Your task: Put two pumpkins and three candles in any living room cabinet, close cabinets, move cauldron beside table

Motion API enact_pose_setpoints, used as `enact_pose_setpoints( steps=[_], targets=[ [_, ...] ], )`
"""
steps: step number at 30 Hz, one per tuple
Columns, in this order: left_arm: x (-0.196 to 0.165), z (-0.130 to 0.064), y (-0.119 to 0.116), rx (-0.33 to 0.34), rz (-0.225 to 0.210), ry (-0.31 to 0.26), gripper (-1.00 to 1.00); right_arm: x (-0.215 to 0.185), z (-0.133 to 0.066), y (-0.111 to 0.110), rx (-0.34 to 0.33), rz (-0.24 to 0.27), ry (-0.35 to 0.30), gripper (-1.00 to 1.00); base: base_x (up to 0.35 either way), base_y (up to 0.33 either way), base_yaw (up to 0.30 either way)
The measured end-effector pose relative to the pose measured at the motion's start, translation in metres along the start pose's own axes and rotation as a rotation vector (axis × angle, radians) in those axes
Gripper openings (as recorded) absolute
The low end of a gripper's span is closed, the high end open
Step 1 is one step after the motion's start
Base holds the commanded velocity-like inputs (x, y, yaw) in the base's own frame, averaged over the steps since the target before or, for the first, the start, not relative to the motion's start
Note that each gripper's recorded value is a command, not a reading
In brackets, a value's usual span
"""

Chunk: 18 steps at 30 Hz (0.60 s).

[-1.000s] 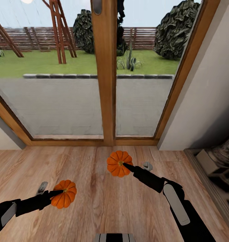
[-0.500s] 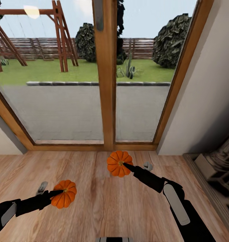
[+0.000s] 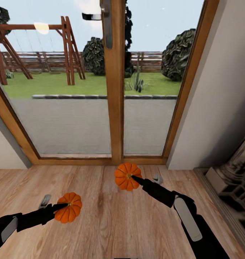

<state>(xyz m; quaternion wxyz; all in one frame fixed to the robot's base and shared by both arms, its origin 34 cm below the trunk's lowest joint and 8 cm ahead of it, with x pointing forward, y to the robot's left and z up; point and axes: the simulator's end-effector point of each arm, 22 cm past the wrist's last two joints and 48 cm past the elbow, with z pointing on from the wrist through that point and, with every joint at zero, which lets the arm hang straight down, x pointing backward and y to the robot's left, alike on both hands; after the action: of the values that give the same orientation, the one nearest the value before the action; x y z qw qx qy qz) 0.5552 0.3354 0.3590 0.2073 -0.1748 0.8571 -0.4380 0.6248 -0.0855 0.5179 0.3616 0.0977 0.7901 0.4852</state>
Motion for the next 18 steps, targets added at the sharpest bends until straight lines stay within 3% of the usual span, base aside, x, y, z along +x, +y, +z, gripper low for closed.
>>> enact_pose_setpoints(
  steps=[18],
  targets=[
    [-0.017, -0.015, -0.034, 0.01, 0.013, -0.011, -1.0, -0.016, -0.003, 0.025, 0.01, 0.007, 0.009, -1.0, 0.0, 0.0, 0.0]
  ],
)
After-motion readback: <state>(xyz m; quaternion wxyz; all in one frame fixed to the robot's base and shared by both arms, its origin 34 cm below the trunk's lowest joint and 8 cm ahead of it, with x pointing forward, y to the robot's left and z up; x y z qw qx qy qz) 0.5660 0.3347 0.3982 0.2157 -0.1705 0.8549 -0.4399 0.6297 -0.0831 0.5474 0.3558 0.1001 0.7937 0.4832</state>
